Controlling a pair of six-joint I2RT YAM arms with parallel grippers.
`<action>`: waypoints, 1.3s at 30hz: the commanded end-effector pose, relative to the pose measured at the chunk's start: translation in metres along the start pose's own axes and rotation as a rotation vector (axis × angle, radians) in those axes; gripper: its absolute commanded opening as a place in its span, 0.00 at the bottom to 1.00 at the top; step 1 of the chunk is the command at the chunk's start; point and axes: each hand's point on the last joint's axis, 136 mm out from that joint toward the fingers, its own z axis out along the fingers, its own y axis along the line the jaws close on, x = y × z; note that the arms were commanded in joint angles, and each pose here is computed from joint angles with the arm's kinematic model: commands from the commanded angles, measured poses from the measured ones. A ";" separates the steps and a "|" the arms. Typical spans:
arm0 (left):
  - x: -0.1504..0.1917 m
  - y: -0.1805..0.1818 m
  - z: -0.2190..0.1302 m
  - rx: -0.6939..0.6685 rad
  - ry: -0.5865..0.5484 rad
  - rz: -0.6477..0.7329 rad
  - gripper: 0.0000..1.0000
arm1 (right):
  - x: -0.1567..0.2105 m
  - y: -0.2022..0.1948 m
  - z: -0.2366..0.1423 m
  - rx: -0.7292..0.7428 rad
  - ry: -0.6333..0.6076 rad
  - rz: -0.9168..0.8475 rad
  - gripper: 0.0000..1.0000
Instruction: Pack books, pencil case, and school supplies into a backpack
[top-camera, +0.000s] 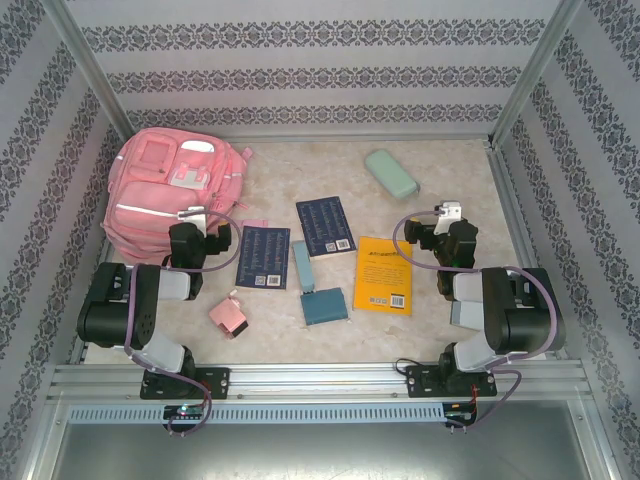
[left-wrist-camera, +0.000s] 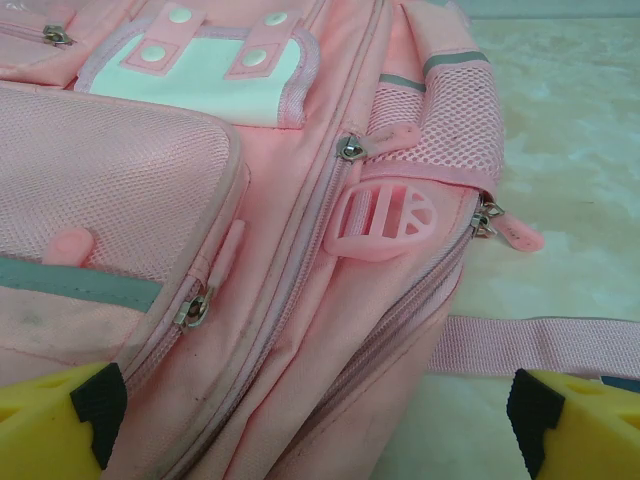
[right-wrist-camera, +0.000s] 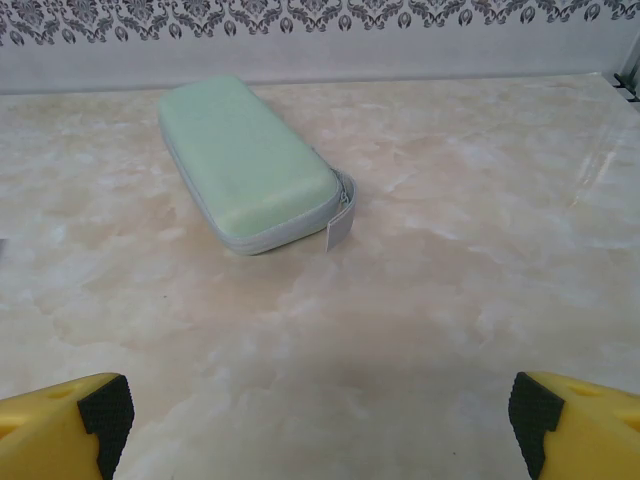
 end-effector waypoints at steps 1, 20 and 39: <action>-0.008 -0.003 0.001 0.011 -0.024 0.011 1.00 | -0.011 0.003 0.003 0.000 -0.028 -0.019 0.98; -0.009 -0.003 0.001 0.012 -0.026 0.011 1.00 | -0.011 0.002 0.003 0.006 -0.026 -0.021 0.98; -0.008 -0.003 0.001 0.010 -0.024 0.011 1.00 | -0.009 0.029 -0.004 -0.149 -0.050 -0.081 0.98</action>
